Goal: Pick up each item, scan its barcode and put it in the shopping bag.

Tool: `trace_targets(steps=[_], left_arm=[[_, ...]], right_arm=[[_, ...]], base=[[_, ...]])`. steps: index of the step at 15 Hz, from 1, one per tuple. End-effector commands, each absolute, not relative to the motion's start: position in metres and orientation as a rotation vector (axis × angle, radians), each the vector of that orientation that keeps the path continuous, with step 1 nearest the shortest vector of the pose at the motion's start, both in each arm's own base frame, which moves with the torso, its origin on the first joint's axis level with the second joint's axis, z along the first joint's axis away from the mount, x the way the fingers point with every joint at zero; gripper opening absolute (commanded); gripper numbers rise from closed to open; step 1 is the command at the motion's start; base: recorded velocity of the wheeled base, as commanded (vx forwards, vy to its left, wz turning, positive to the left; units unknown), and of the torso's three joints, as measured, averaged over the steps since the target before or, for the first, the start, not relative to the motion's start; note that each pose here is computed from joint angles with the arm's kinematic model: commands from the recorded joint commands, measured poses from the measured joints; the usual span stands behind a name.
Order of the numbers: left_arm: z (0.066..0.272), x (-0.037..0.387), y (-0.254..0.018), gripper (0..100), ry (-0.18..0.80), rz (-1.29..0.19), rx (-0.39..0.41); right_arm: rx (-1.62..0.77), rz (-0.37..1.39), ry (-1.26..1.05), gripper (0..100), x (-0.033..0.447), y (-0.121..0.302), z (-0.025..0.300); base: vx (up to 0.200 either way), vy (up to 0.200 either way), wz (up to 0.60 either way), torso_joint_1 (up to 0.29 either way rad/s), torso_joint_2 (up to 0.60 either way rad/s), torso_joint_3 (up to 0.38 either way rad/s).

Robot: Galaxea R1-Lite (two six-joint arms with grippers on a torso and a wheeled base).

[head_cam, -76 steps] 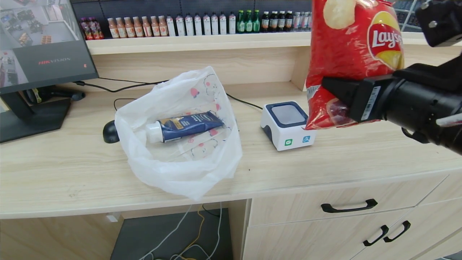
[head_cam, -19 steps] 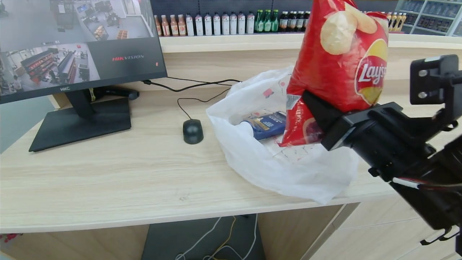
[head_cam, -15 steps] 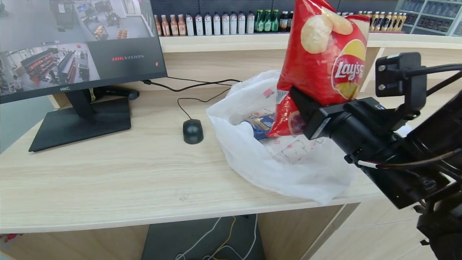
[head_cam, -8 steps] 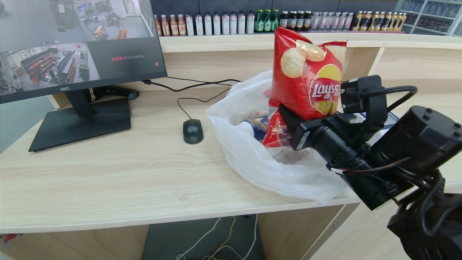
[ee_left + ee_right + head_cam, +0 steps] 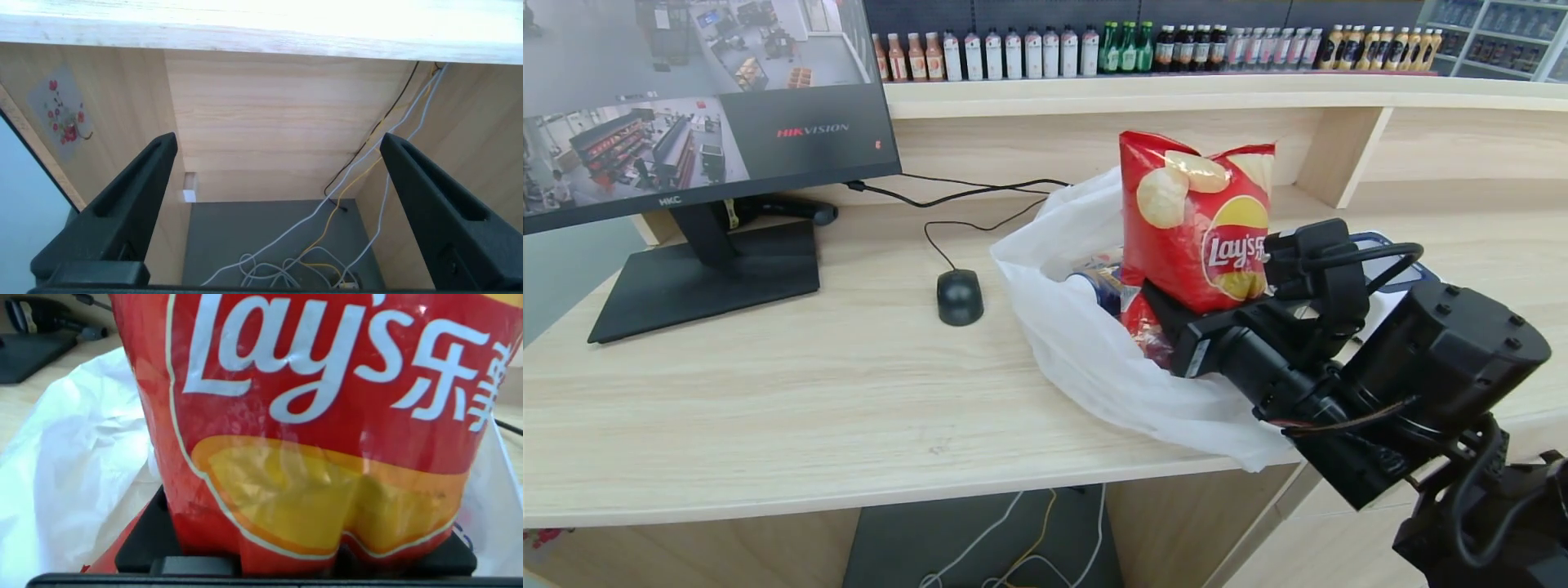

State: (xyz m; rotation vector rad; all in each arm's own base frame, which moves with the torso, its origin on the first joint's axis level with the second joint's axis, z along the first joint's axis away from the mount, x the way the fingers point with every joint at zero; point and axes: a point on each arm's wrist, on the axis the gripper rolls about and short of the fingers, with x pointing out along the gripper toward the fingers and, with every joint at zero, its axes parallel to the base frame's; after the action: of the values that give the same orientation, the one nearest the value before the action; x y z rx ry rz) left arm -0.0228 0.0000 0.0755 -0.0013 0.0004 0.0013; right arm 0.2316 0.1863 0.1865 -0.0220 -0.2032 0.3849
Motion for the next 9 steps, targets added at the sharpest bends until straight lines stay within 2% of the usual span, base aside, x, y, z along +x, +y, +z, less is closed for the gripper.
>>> trace_targets(steps=[1, 9], left_arm=[[0.075, -0.023, 0.000, 100, 0.000, 0.002, -0.002], [0.075, -0.023, 0.000, 100, 0.000, 0.002, -0.002]], right_arm=[[-0.016, 0.393, -0.187, 0, 0.227, 0.184, 0.183], [-0.040, 0.402, -0.138, 0, 0.228, 0.186, 0.169]], base=[[0.000, 0.000, 0.00, 0.000, 0.00, 0.000], [0.000, 0.000, 0.00, 0.000, 0.00, 0.000]])
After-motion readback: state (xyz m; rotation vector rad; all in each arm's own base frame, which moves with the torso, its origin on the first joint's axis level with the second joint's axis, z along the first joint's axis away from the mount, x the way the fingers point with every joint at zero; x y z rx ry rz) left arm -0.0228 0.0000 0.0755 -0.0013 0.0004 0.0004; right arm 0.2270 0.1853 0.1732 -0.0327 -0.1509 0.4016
